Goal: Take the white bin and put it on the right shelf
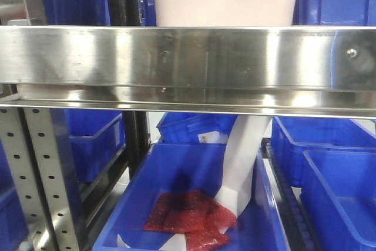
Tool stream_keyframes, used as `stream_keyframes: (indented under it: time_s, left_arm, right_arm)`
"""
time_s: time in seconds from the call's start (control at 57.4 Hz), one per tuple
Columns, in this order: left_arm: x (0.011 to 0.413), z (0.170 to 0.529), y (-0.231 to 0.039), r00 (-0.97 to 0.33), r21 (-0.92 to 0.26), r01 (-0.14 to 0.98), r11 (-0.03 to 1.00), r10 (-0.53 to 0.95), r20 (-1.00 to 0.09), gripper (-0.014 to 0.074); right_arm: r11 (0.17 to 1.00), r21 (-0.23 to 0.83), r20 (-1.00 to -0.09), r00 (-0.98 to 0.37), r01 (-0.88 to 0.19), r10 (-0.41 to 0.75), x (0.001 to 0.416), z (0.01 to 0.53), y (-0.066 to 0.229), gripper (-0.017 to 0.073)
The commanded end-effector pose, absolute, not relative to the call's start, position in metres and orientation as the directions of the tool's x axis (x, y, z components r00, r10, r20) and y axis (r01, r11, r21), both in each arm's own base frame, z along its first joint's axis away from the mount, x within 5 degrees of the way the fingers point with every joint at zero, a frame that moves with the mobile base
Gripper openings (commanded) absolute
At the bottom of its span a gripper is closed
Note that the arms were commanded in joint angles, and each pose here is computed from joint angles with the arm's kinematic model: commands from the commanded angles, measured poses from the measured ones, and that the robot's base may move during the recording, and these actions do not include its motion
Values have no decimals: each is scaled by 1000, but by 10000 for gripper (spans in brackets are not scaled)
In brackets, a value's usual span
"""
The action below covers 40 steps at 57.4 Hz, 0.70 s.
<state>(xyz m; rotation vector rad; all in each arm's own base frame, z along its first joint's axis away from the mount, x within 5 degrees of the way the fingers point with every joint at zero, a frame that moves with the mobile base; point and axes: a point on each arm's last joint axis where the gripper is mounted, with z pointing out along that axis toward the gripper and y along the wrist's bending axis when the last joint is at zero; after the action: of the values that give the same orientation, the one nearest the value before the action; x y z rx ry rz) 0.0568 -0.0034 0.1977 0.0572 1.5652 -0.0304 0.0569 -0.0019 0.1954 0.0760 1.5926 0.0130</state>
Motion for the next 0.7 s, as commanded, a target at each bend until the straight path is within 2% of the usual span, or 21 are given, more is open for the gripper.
stream_keyframes:
  time_s: [0.0, 0.68]
  left_arm:
    - [56, 202, -3, 92, 10, 48, 999, 5, -996, -120]
    - [56, 202, -3, 92, 10, 48, 999, 5, -996, -120]
  right_arm:
    - [997, 54, -993, 105, 50, 48, 54, 210, -3, 74]
    - [997, 54, -993, 105, 50, 48, 54, 210, -3, 74]
